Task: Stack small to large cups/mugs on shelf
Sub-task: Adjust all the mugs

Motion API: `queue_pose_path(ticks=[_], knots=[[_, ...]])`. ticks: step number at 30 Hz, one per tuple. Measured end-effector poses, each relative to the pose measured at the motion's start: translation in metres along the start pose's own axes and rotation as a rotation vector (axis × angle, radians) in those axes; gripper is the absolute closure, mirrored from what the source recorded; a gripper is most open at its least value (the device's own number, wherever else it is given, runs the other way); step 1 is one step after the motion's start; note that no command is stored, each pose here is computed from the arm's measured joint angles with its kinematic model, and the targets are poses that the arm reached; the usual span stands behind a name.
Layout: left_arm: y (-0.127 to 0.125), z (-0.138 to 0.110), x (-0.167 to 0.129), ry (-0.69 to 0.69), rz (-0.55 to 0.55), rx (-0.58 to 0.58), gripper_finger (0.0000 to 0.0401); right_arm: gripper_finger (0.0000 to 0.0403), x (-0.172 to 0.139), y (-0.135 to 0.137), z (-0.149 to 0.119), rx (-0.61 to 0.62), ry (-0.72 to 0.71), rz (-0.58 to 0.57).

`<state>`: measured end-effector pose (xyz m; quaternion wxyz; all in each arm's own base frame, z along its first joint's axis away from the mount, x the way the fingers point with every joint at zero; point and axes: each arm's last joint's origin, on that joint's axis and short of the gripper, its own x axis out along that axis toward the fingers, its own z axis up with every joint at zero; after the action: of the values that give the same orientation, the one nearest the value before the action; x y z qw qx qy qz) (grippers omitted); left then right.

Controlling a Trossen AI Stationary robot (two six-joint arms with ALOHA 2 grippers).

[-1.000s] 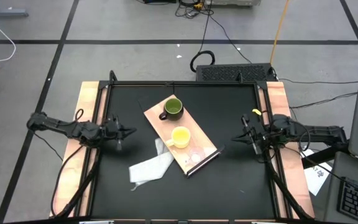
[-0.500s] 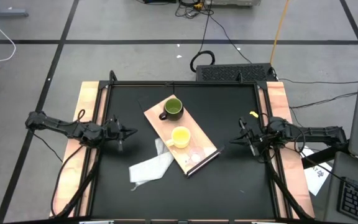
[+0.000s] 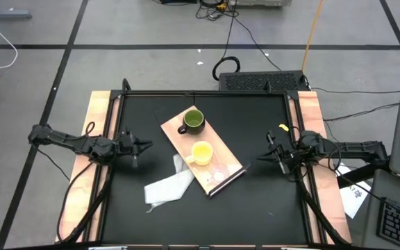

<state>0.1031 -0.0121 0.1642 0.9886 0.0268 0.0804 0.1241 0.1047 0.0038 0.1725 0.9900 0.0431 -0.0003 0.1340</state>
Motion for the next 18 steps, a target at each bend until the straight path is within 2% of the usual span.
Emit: queue_pose_path(ticks=[4,13,18], knots=[[0.0,0.003,0.001,-0.021,0.002,-0.02,0.0328,0.0403,0.0,0.0,0.0,0.0,0.0,0.0],[-0.005,0.002,0.012,0.005,-0.005,-0.058,0.0214,0.0403,0.0,0.0,0.001,-0.004,-0.013,0.002],[-0.006,0.008,0.022,-0.039,-0.034,-0.102,0.0178,0.0403,0.0,0.0,0.001,-0.001,-0.014,0.002]])
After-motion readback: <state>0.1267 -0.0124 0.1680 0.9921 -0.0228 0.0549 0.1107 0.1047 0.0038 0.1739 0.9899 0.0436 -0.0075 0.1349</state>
